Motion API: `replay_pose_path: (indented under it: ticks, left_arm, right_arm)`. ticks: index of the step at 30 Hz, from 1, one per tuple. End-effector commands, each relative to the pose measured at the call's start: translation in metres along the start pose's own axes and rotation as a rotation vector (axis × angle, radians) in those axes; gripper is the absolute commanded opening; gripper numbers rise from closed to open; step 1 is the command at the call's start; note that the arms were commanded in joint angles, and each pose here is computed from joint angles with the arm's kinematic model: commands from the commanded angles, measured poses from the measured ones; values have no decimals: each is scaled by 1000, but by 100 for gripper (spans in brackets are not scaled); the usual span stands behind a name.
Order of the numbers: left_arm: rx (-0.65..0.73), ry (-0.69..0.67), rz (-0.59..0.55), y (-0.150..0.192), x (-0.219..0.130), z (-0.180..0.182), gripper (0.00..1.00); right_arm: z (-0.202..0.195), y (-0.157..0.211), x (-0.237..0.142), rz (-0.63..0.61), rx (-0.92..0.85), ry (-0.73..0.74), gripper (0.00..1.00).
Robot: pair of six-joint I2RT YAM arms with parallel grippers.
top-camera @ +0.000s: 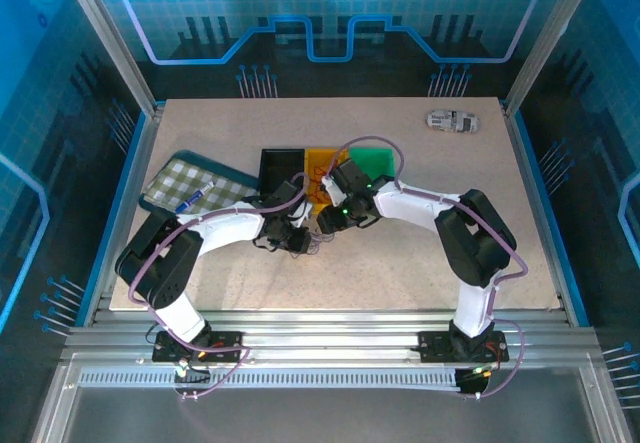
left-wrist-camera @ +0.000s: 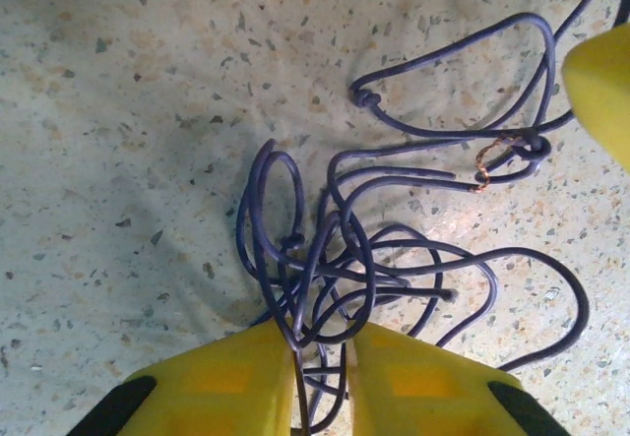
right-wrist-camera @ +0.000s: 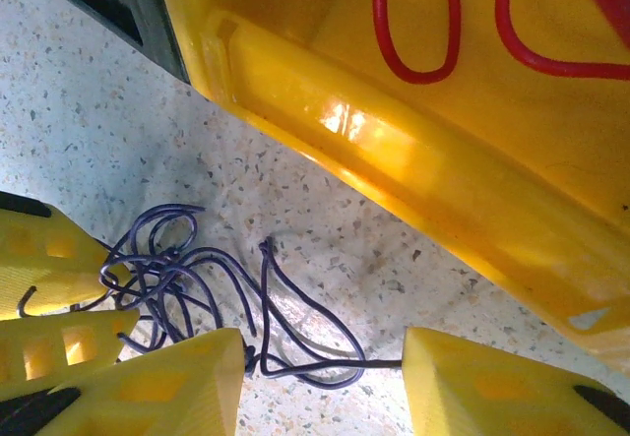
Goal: Untangle the cables
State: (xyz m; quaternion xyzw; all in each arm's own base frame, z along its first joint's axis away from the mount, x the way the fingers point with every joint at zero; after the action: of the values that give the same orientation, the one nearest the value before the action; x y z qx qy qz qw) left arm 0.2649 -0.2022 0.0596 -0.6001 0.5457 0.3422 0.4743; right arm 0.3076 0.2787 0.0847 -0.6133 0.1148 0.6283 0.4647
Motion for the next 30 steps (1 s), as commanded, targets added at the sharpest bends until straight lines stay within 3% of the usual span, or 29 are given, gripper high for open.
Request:
replay_pose_path:
  ticks: [1, 11, 17, 20, 24, 30]
  left_arm:
    - [12, 15, -1, 1, -3, -4, 15]
    - [-2, 3, -46, -1, -15, -2, 3]
    - [-27, -21, -67, -2, -16, 4, 0]
    - [-57, -62, -82, -4, -17, 12, 0]
    - [-135, -136, -130, -10, -22, 30, 0]
    - [-298, -226, -173, -13, -31, 66, 0]
  right_arm:
    - [1, 4, 7, 31, -19, -8, 46]
    - [6, 14, 28, 86, -60, -41, 41]
    - [2, 16, 23, 52, -64, -5, 5]
    - [-8, 18, 12, 18, -31, 66, 0]
    - [-35, 29, -18, -50, 79, 250, 0]
    - [-101, 72, -72, -119, 439, 468, 0]
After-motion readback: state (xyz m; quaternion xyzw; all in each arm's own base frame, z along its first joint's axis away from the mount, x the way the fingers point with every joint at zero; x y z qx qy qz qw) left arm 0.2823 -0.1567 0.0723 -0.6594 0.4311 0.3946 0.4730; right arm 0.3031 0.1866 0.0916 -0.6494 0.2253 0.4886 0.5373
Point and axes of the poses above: each hand's point on the last joint's axis, 136 mm out from that joint toward the fingers, its own x axis out along the fingers, its own z axis along the line the jaws close on, y = z × x, the point moved 4 cm from there along -x, back along the fingers, and after that the axes turned 13 degrees about -x, right-handed, at the moved point
